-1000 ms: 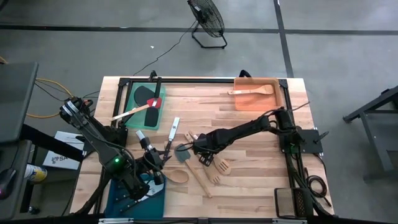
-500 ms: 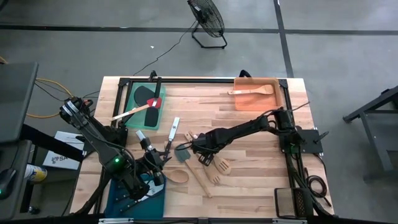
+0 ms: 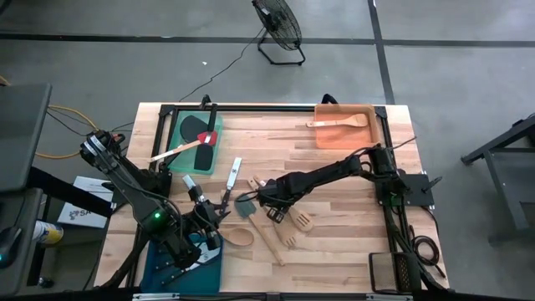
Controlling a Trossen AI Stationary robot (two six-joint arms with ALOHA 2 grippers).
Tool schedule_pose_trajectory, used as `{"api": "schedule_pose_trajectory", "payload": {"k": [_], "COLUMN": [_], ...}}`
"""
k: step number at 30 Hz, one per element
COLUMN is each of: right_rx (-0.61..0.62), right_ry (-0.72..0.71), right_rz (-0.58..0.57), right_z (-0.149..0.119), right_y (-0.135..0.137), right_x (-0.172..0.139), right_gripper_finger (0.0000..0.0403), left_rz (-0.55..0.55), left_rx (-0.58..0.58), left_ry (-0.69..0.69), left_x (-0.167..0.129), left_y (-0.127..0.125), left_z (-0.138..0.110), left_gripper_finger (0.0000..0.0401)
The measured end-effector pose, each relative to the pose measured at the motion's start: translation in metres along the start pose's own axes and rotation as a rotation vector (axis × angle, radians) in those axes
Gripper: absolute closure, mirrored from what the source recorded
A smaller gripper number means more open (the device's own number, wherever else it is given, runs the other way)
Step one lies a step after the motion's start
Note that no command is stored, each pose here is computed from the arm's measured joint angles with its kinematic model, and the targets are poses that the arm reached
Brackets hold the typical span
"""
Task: Pick & Place Kitchen Items
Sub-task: Put the brown wooden serving spoon into the orange bin
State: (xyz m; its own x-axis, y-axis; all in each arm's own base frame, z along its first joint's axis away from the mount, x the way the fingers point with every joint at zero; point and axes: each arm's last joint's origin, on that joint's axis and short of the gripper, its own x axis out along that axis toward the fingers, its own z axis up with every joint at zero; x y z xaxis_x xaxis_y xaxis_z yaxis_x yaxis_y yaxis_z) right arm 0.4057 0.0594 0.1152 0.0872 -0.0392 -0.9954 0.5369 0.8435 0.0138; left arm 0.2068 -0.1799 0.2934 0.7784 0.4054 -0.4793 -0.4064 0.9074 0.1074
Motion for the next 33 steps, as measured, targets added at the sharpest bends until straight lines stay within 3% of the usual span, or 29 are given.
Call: {"api": "schedule_pose_trajectory", "payload": {"k": [4, 17, 27, 33], "right_rx": [-0.009, -0.101, -0.155, -0.286], "right_ry": [0.013, 0.016, -0.009, -0.004], "right_rz": [-0.005, -0.066, -0.313, -0.505], "right_z": [0.001, -0.007, -0.020, -0.027], "right_y": [-0.003, -0.013, -0.035, -0.049], "right_x": [0.000, -0.028, -0.066, -0.084], "right_gripper_finger": [0.0333, 0.0335, 0.0335, 0.0335], "left_rz": [-0.001, -0.015, -0.016, 0.003], "left_rx": [0.000, 0.000, -0.002, -0.024], "left_ry": [0.001, 0.020, 0.020, 0.035], "left_x": [0.000, 0.000, 0.001, 0.006], "left_y": [0.000, 0.000, -0.001, 0.001], "left_z": [0.000, -0.001, -0.001, -0.013], "left_gripper_finger": [0.0318, 0.0318, 0.0318, 0.0318]}}
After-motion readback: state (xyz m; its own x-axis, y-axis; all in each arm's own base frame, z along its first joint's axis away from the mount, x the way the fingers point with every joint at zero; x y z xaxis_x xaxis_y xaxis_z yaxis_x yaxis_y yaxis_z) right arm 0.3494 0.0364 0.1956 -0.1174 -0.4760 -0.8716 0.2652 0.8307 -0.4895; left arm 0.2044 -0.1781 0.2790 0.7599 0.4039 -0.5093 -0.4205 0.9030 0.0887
